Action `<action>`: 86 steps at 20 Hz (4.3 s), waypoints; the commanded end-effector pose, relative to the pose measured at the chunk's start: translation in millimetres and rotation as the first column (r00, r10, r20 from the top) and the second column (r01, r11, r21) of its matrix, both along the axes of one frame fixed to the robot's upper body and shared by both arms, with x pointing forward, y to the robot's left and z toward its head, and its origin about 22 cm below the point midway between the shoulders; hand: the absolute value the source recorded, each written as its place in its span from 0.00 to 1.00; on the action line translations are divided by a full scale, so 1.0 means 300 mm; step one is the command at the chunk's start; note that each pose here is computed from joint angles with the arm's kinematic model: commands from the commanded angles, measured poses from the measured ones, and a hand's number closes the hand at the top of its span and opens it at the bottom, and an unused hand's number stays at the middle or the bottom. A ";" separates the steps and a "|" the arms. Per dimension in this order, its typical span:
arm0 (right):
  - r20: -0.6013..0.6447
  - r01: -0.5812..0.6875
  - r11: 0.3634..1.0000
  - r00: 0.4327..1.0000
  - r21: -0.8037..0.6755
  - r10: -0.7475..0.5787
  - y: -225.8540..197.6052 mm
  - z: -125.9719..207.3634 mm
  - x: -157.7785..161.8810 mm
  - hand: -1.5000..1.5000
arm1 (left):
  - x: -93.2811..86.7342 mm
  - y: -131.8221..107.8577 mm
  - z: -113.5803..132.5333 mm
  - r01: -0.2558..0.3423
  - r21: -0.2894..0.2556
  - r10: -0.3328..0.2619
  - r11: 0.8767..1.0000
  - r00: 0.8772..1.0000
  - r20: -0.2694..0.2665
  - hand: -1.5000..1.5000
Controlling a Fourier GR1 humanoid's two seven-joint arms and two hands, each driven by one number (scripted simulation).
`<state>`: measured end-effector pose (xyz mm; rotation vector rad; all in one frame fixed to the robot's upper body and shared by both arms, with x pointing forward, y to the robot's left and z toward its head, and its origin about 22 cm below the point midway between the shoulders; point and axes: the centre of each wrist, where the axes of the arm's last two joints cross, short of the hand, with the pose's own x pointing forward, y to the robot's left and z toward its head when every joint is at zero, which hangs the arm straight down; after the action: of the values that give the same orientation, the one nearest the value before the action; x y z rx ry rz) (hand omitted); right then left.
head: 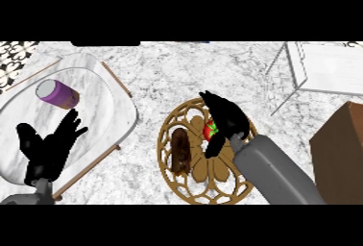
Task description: Pick the tomato from the placemat and place it in the tiered shelf
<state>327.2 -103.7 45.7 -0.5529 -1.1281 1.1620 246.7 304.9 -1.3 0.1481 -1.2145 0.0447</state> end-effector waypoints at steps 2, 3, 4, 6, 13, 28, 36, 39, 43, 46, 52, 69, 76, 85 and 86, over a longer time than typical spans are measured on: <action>-0.134 -0.206 0.973 0.972 -0.108 0.191 0.020 -0.061 -0.008 1.00 | 0.008 -0.022 -0.050 0.038 -0.045 -0.042 0.998 0.996 -0.082 0.50; -0.146 -0.290 0.933 0.954 -0.213 0.263 0.024 -0.057 -0.017 1.00 | 0.007 -0.064 -0.061 0.034 -0.038 -0.037 0.999 0.996 -0.086 0.50; -0.109 -0.284 0.947 0.957 -0.152 0.269 0.035 -0.045 -0.006 1.00 | 0.007 -0.075 -0.095 0.027 -0.041 -0.032 0.999 0.994 -0.106 0.50; -0.106 -0.236 0.971 0.968 -0.048 0.230 0.033 -0.054 -0.009 1.00 | 0.020 -0.018 -0.044 0.022 -0.030 -0.024 0.999 0.996 -0.090 0.50; -0.048 -0.168 0.985 0.984 0.032 0.170 -0.146 -0.052 -0.065 1.00 | 0.004 0.025 -0.048 -0.024 -0.032 0.020 0.999 0.994 -0.108 0.50; 0.360 0.039 0.969 0.924 0.246 -0.129 -0.472 0.332 -0.293 1.00 | -0.075 0.039 -0.046 -0.036 -0.035 0.032 0.999 0.994 -0.103 0.50; 0.521 0.159 0.950 0.805 0.270 -0.283 -0.574 0.727 -0.406 1.00 | -0.035 0.018 -0.050 -0.028 -0.040 0.024 0.999 0.994 -0.102 0.50; 0.532 0.209 0.933 0.776 0.292 -0.340 -0.617 0.816 -0.420 1.00 | 0.008 -0.035 -0.070 -0.035 -0.041 0.031 0.999 0.994 -0.102 0.50; 0.523 0.268 0.907 0.748 0.325 -0.409 -0.702 0.970 -0.406 1.00 | -0.032 -0.004 -0.039 0.020 -0.052 -0.026 0.998 0.994 -0.107 0.50; 0.504 0.302 0.882 0.733 0.361 -0.458 -0.704 1.013 -0.377 1.00 | -0.031 -0.055 -0.103 0.014 -0.067 -0.021 0.998 0.994 -0.108 0.50; 0.510 0.331 0.851 0.691 0.407 -0.512 -0.817 1.157 -0.298 1.00 | 0.035 -0.060 -0.100 0.020 -0.036 -0.023 0.999 0.996 -0.088 0.50; 0.504 0.343 0.904 0.751 0.256 -0.427 -0.999 1.055 -0.001 1.00 | 0.022 -0.076 -0.064 0.055 -0.036 -0.057 0.998 0.996 -0.064 0.50; 0.516 0.349 0.903 0.741 0.249 -0.429 -1.020 1.000 0.094 1.00 | -0.042 -0.042 -0.099 0.057 -0.049 -0.062 0.997 0.994 -0.087 0.50; 0.550 0.285 0.919 0.738 0.273 -0.392 -1.070 0.987 0.133 1.00 | -0.037 -0.013 -0.098 0.027 -0.051 -0.032 0.998 0.994 -0.105 0.50; 0.548 0.274 0.921 0.742 0.278 -0.386 -1.009 0.911 0.201 1.00 | 0.040 -0.035 -0.107 0.040 -0.033 -0.042 0.999 0.996 -0.081 0.50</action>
<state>372.9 -413.7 333.4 -1.0074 -1.5396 0.5518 254.6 300.2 0.8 0.1202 -1.2345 0.0220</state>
